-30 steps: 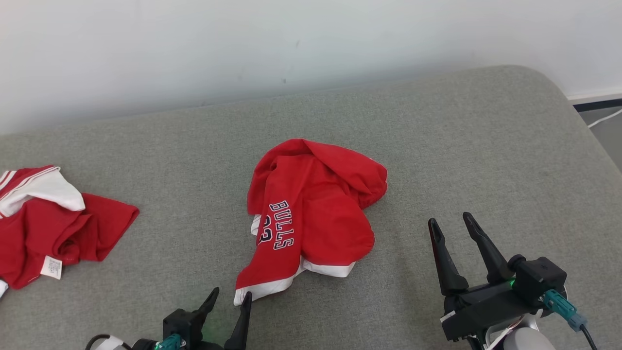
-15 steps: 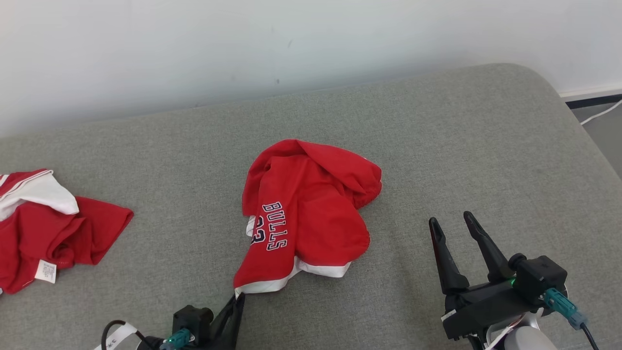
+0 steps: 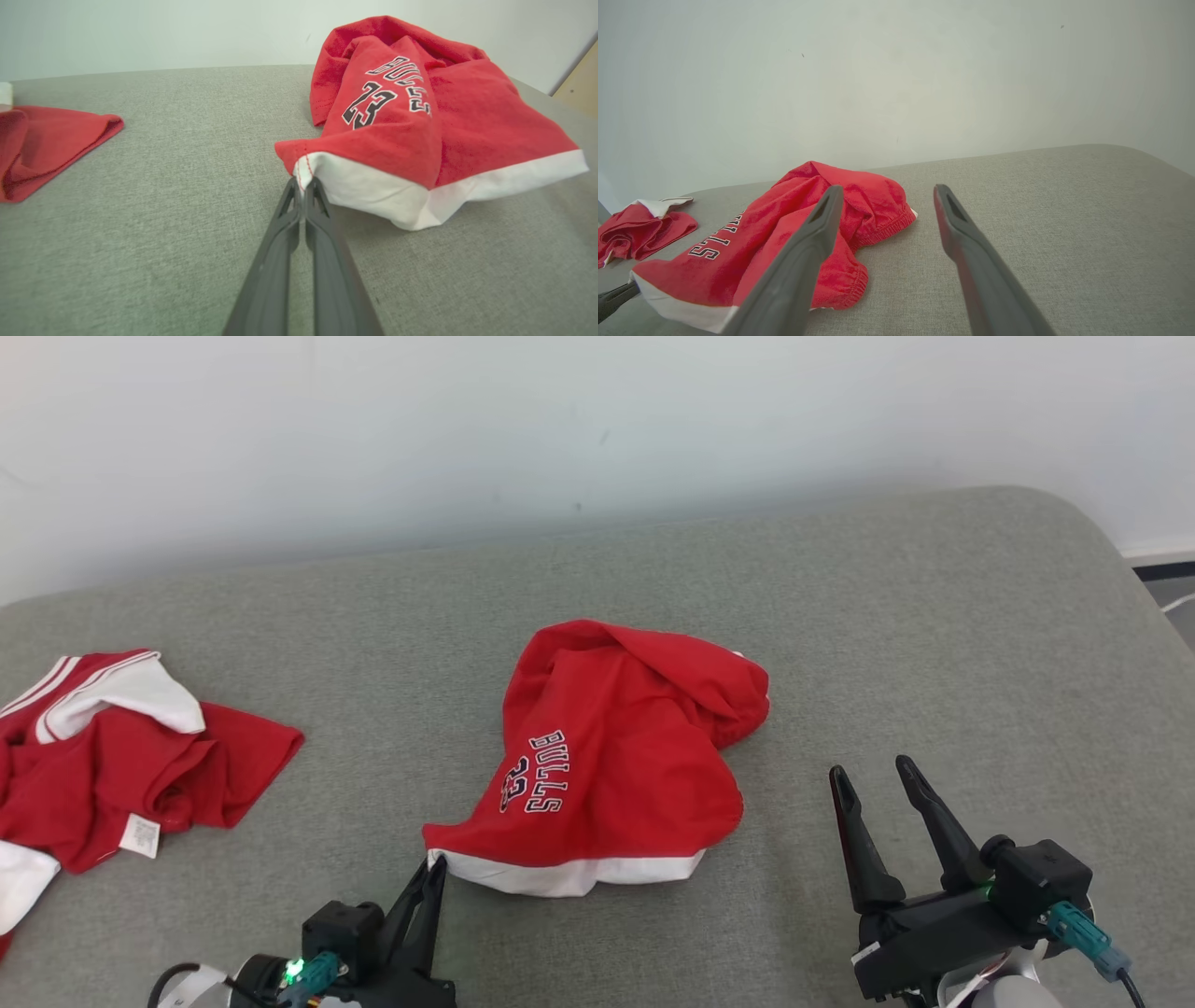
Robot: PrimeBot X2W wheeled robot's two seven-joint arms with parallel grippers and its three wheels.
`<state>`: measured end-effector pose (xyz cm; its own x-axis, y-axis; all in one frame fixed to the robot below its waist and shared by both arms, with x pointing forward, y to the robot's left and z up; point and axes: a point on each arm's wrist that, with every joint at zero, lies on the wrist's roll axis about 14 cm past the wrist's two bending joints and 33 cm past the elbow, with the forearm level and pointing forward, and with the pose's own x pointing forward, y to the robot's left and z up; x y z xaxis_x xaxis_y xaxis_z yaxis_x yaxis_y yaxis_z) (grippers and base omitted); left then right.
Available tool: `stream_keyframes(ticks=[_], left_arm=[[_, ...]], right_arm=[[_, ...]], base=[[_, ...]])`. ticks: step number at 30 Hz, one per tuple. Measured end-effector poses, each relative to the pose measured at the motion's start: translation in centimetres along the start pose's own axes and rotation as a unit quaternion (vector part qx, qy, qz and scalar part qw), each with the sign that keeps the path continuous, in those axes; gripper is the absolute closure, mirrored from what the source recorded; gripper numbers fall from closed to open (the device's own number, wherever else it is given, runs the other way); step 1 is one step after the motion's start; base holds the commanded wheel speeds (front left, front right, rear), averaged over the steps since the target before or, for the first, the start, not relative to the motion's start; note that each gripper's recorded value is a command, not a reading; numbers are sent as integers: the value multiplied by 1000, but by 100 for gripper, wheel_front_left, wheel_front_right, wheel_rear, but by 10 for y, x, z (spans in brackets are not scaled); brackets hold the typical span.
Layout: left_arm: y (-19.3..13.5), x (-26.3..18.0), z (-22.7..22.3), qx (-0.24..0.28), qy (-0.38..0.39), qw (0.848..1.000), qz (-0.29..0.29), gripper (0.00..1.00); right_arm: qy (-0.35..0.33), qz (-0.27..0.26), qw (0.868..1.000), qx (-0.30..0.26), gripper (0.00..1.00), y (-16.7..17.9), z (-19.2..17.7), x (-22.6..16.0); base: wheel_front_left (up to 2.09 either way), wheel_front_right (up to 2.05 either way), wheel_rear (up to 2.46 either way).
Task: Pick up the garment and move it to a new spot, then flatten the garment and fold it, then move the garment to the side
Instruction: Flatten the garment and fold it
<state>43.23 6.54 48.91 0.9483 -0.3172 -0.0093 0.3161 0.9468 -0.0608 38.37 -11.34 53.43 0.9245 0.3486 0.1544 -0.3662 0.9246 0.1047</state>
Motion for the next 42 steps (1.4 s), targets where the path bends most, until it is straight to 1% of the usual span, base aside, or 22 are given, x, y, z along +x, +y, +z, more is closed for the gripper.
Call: stream_keyframes(ticks=[6, 14, 17, 23, 27, 28, 29, 30, 31, 36, 42], left_arm=[[26, -17, 6, 9, -11, 999, 39, 100], [60, -42, 4, 12, -10, 995, 98, 100], [69, -52, -3, 11, 1, 993, 114, 100], [81, -67, -24, 10, 34, 990, 139, 100], [81, -73, -40, 0, 60, 988, 142, 100], [80, -74, -42, -3, 62, 988, 143, 96], [80, -74, -43, -4, 63, 988, 144, 55], [80, -74, -44, -5, 64, 987, 144, 25], [80, -74, -44, -6, 64, 987, 145, 0], [81, -71, -33, -12, 44, 988, 148, 0], [90, -67, 6, -7, -20, 987, 161, 0]], right_arm=[[-3, 17, 1000, 4, 0, 11, 0, 6], [2, 33, 999, 9, 0, 20, -4, 13], [5, 38, 999, 10, 0, 23, -7, 16], [10, 45, 999, 11, 0, 27, -11, 17], [14, 45, 999, 11, 0, 27, -13, 18], [14, 45, 999, 11, 0, 26, -13, 18], [15, 46, 999, 11, 0, 26, -13, 18], [16, 46, 999, 11, 0, 26, -14, 18], [16, 46, 999, 11, 0, 26, -14, 19], [18, 50, 999, 12, 0, 28, -16, 21], [20, 53, 998, 13, 0, 29, -18, 23]], base=[[0, 0, 0], [0, 0, 0], [0, 0, 0], [0, 0, 0], [0, 0, 0], [0, 0, 0], [0, 0, 0], [0, 0, 0], [0, 0, 0], [0, 0, 0], [0, 0, 0]])
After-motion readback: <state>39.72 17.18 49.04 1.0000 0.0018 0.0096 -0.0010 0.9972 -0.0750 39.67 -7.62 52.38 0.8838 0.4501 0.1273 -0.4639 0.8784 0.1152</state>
